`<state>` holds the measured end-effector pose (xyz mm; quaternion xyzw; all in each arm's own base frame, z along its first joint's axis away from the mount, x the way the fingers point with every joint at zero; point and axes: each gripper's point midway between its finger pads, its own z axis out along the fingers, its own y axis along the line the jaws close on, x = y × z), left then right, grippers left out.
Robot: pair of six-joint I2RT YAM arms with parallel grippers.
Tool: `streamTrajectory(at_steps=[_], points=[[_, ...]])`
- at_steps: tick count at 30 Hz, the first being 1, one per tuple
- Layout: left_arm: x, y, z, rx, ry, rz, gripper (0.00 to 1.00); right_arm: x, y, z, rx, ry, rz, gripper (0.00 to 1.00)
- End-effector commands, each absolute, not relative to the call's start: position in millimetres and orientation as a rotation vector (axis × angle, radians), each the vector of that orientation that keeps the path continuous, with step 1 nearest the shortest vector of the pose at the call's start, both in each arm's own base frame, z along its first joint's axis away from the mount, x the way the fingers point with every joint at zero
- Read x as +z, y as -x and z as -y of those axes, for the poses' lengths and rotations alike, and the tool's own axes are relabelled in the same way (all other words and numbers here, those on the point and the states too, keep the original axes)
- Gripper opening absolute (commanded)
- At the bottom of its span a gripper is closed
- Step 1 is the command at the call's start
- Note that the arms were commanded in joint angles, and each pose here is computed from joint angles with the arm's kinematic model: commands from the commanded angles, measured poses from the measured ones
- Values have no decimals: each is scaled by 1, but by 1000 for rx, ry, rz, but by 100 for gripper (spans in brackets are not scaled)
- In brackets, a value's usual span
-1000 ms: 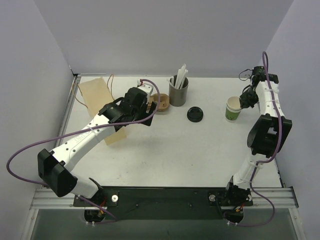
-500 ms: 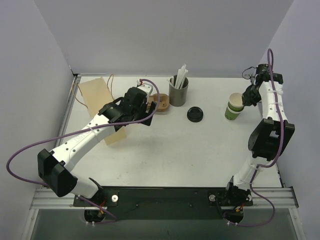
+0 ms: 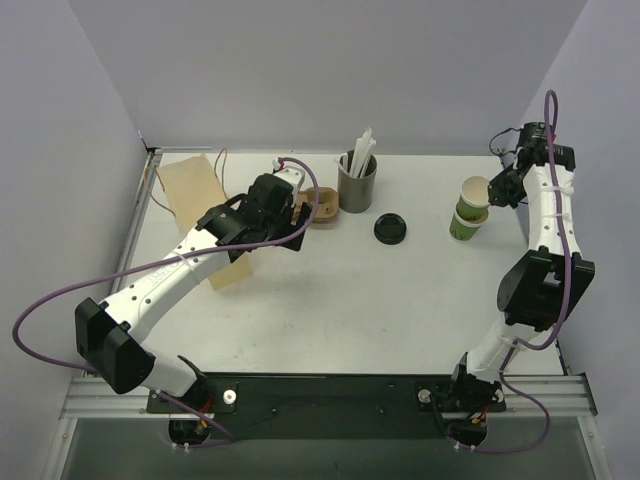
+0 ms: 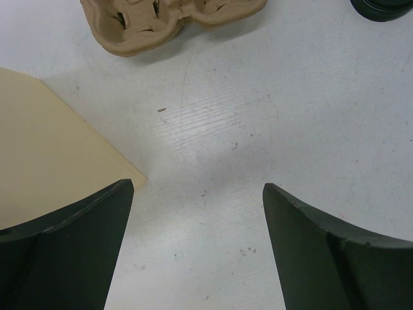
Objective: Pack the takeout coffee
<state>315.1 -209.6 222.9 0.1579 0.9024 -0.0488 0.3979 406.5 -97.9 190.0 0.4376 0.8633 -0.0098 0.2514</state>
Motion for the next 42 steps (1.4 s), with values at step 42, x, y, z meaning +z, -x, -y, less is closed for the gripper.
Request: streamTrajectory(at_steps=[42], points=[[255,-296,186,-206,-208,-2238,91,144,-290,-179,240,-472,-2576,0]])
